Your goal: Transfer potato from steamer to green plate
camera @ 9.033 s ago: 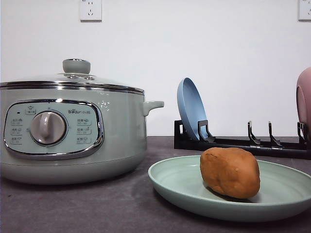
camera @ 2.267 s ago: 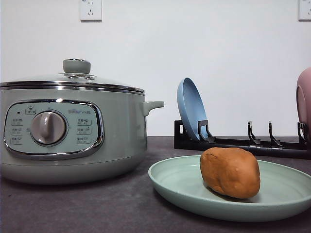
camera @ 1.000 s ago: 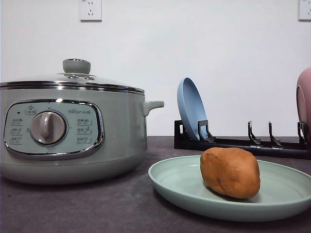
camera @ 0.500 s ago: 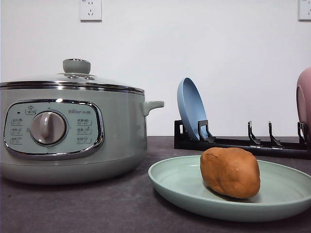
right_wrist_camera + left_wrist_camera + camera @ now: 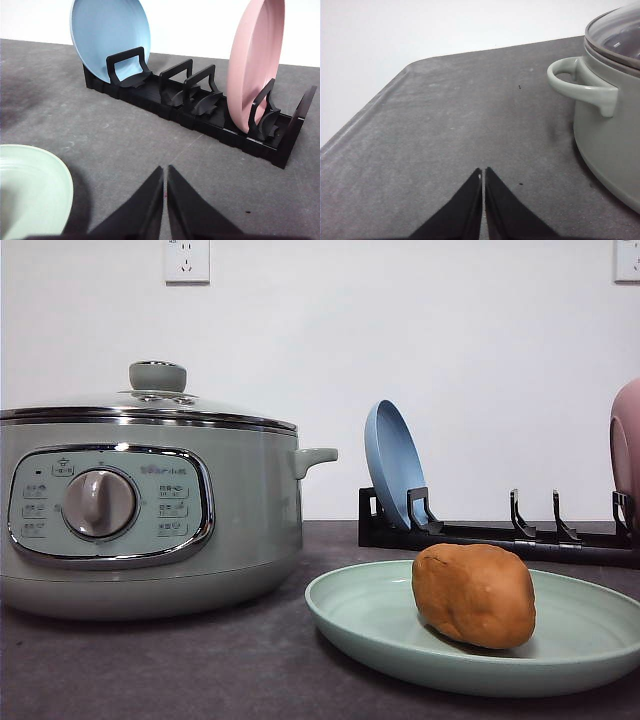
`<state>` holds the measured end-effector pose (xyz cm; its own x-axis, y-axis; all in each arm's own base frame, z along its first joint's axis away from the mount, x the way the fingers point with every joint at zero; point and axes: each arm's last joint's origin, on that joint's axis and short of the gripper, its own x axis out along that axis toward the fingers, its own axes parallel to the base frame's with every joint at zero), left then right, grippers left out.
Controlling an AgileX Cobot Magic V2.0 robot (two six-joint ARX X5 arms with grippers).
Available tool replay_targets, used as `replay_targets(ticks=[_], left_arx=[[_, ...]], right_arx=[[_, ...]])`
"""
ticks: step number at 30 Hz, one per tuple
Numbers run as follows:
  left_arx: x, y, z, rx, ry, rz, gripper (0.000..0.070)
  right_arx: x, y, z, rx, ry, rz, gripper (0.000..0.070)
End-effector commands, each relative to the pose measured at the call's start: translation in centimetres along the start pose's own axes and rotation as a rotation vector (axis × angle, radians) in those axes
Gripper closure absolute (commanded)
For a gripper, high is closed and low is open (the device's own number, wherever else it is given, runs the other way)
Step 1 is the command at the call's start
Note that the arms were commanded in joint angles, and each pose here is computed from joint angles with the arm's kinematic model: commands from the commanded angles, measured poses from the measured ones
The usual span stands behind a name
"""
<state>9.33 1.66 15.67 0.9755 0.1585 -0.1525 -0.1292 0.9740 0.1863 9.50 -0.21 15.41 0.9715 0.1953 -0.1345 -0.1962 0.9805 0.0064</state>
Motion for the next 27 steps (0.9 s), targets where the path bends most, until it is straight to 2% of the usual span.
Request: replay_targets(ticks=[1, 27], left_arx=[[0.19, -0.12, -0.71, -0.004, 0.026, -0.001, 0.0700], [0.19, -0.12, -0.71, -0.004, 0.026, -0.001, 0.0700]], right_arx=[[0.02, -0.02, -0.16, 0.013, 0.006, 0.000, 0.0700], [0.02, -0.02, -0.16, 0.013, 0.006, 0.000, 0.0700]])
